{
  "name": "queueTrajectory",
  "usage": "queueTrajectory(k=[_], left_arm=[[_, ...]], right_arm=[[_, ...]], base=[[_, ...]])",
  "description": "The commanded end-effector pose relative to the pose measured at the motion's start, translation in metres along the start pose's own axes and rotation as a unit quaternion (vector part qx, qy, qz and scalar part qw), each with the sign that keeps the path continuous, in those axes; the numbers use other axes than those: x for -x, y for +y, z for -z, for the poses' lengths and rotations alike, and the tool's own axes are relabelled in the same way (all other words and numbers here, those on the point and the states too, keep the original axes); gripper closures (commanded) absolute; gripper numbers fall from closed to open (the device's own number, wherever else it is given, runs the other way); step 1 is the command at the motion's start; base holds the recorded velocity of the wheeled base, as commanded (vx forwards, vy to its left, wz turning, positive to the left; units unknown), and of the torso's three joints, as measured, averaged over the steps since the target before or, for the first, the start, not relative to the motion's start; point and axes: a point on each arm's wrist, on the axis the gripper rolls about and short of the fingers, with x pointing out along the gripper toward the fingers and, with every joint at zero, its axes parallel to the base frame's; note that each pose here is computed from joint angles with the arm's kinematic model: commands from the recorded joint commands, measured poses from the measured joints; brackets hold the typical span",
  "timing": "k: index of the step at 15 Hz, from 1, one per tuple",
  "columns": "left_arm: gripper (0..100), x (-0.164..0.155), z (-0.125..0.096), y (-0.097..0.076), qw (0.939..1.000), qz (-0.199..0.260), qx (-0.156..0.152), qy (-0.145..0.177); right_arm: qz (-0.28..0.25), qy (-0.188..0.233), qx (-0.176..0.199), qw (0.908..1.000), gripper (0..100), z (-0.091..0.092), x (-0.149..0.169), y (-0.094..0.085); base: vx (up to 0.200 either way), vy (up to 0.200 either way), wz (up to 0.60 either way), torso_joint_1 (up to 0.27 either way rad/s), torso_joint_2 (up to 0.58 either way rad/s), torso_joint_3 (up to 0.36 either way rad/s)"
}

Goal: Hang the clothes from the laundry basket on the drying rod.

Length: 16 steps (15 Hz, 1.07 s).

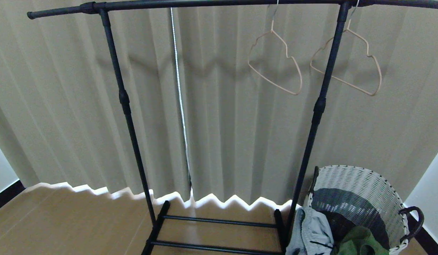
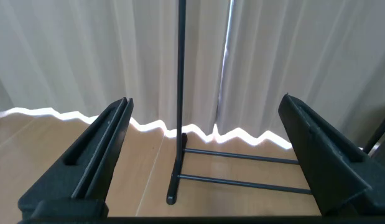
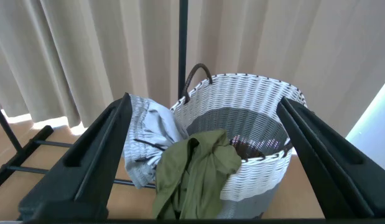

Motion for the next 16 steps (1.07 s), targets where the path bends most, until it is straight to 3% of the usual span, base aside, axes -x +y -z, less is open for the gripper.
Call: queueTrajectory(k=[1, 16], left_arm=[[0, 0.0000, -0.0001, 0.0000, 1.0000, -0.001, 0.000, 0.000], [0, 0.0000, -0.0001, 0.0000, 1.0000, -0.001, 0.001, 0.000]], right_arm=[[0.000, 0.000, -0.001, 1.0000, 0, 0.0000, 0.0000, 0.0000], [0.000, -0.001, -0.001, 1.0000, 0, -0.0004, 0.0001, 0.0000]], base=[[0.000, 0.000, 0.00, 0.000, 0.00, 0.000], [0.013, 0.000, 0.00, 0.000, 0.00, 0.000]])
